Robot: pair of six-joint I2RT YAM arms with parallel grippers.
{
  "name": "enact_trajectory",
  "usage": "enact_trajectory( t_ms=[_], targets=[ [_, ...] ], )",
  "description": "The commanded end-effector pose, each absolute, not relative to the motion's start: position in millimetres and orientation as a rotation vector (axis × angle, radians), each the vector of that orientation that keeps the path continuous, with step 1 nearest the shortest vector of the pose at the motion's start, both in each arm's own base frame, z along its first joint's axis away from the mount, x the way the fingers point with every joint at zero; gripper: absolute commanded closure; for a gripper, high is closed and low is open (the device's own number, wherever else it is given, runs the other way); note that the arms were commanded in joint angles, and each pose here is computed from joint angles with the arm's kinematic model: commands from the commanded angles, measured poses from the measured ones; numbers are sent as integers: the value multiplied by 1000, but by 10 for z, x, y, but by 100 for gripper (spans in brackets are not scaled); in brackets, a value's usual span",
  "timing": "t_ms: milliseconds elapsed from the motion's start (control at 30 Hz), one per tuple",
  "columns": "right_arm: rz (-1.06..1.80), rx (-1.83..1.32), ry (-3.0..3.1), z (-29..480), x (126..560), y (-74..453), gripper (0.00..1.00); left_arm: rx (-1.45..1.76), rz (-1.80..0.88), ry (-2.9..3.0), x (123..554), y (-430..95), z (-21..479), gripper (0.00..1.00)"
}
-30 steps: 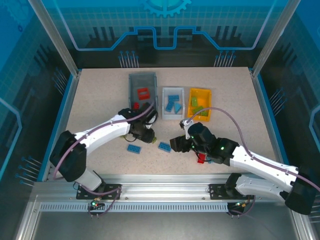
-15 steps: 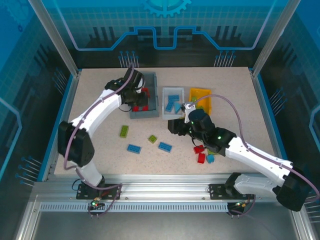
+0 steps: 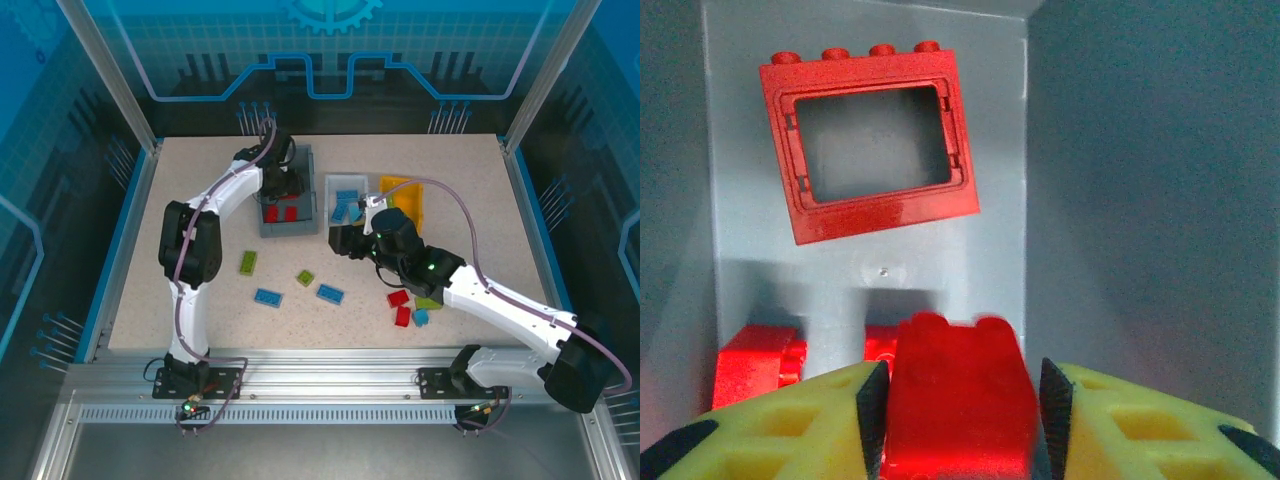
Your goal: Sort the legos into containers by color
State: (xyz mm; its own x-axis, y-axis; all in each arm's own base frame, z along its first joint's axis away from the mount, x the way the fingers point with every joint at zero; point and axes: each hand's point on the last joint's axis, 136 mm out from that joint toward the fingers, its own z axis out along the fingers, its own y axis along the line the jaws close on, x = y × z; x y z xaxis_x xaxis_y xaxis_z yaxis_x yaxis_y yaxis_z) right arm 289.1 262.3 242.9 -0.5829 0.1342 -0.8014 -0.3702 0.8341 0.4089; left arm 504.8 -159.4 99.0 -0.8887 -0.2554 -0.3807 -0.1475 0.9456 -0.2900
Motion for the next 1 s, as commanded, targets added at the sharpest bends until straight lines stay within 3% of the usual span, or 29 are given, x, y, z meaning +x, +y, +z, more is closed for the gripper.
enact_trajectory(
  t_ms=[0,167,300,500,733,967],
  targets=[
    [657,-88,2047,2548,2918,2429,35,-332,-434,2644,5139,-1631,1127,45],
    [471,50,2107,2410,2866,1998,34,-328,-481,2590,5042,-1637,1411,42],
    [151,401,2261,2082,2660,1281,33,-320,-557,2499,4850,-1665,1816,43],
    [-42,892,2451,1525,2275,642,26,-3,-721,2343,4065,-2283,2313,40],
    [210,1449,2449,877,2206,391,21,363,-970,2172,2746,-3171,2433,38],
    [267,1720,2456,534,2130,350,23,487,-1064,2133,2034,-3533,2357,38]
  ],
)
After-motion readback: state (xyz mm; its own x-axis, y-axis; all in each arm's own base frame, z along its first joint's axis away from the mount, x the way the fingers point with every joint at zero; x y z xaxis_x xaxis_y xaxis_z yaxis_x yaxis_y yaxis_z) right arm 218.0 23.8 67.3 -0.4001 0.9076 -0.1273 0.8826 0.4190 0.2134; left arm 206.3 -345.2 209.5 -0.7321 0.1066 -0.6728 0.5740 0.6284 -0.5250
